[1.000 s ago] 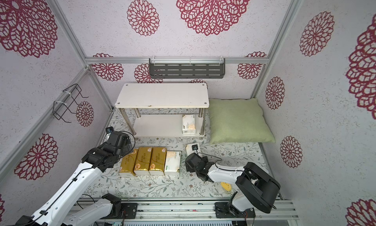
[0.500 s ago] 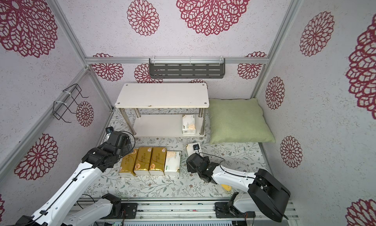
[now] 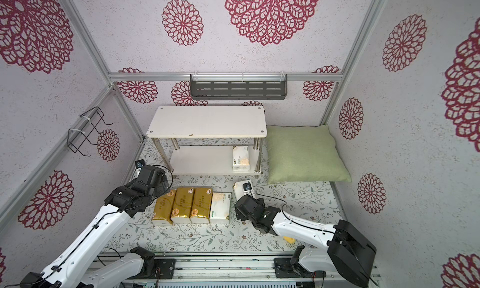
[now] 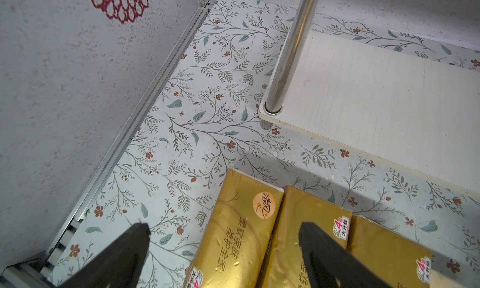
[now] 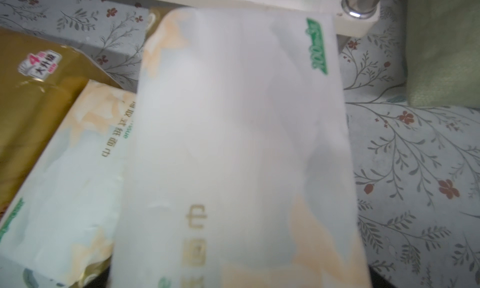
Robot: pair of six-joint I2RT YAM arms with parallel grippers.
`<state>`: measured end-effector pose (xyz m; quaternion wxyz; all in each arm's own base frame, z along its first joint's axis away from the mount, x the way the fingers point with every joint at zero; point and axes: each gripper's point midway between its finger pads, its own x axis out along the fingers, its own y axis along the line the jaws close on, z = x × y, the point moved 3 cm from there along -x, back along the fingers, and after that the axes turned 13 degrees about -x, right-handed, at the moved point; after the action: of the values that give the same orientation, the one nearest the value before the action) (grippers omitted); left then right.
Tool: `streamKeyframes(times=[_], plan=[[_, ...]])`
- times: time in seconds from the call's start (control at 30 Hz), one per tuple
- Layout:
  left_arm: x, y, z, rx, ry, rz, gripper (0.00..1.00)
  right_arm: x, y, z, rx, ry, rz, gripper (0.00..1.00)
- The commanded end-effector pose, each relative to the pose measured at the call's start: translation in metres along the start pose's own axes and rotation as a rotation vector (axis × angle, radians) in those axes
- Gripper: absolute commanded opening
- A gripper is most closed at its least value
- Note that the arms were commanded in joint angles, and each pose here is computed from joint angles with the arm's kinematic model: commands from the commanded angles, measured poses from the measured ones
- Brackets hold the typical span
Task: Place the tissue boxes on the shelf by color
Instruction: Pick up the box of tissues from the center of the board, then place a box of tissues on the shelf.
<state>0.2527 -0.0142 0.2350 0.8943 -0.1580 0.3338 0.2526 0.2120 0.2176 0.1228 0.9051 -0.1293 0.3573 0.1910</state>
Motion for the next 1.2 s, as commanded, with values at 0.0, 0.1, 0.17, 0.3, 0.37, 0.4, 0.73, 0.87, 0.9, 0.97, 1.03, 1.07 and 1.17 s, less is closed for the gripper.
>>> streamKeyframes(times=[0.0, 0.1, 0.17, 0.3, 0.37, 0.4, 0.73, 0.87, 0.9, 0.97, 1.03, 1.07, 1.17], plan=[[-0.005, -0.002, 0.007, -0.002, -0.026, -0.004, 0.97, -0.017, 0.000, 0.023, 0.023, -0.065, -0.002, 0.87], [-0.004, -0.002, 0.006, 0.002, -0.024, 0.001, 0.97, -0.024, 0.003, 0.030, 0.020, -0.081, 0.009, 0.86], [-0.003, -0.001, 0.005, 0.002, -0.023, 0.005, 0.97, -0.027, 0.006, 0.035, 0.019, -0.093, 0.019, 0.86], [-0.003, 0.000, 0.004, 0.000, -0.022, 0.006, 0.97, -0.033, 0.015, 0.044, 0.010, -0.111, 0.037, 0.86], [-0.004, 0.001, 0.004, 0.000, -0.023, 0.009, 0.97, -0.036, 0.019, 0.049, 0.005, -0.122, 0.041, 0.86], [-0.004, 0.002, 0.004, 0.000, -0.023, 0.009, 0.97, -0.037, 0.021, 0.052, 0.001, -0.126, 0.043, 0.86], [-0.006, 0.010, 0.000, -0.012, -0.019, 0.021, 0.97, -0.040, 0.047, 0.086, -0.026, -0.191, 0.087, 0.85], [-0.007, 0.011, -0.001, -0.015, -0.020, 0.024, 0.97, -0.037, 0.057, 0.102, -0.031, -0.219, 0.100, 0.85], [-0.006, 0.011, -0.001, -0.015, -0.017, 0.023, 0.97, -0.037, 0.060, 0.107, -0.033, -0.230, 0.101, 0.85], [-0.006, 0.010, -0.001, -0.014, -0.016, 0.022, 0.97, -0.035, 0.065, 0.117, -0.043, -0.246, 0.099, 0.85], [-0.006, 0.010, 0.000, -0.016, -0.016, 0.022, 0.97, -0.031, 0.069, 0.127, -0.051, -0.261, 0.090, 0.85], [-0.006, 0.009, -0.001, -0.016, -0.014, 0.020, 0.97, -0.029, 0.071, 0.132, -0.055, -0.267, 0.085, 0.84], [-0.005, 0.009, -0.001, -0.016, -0.014, 0.021, 0.97, -0.018, 0.074, 0.145, -0.036, -0.281, 0.083, 0.84]])
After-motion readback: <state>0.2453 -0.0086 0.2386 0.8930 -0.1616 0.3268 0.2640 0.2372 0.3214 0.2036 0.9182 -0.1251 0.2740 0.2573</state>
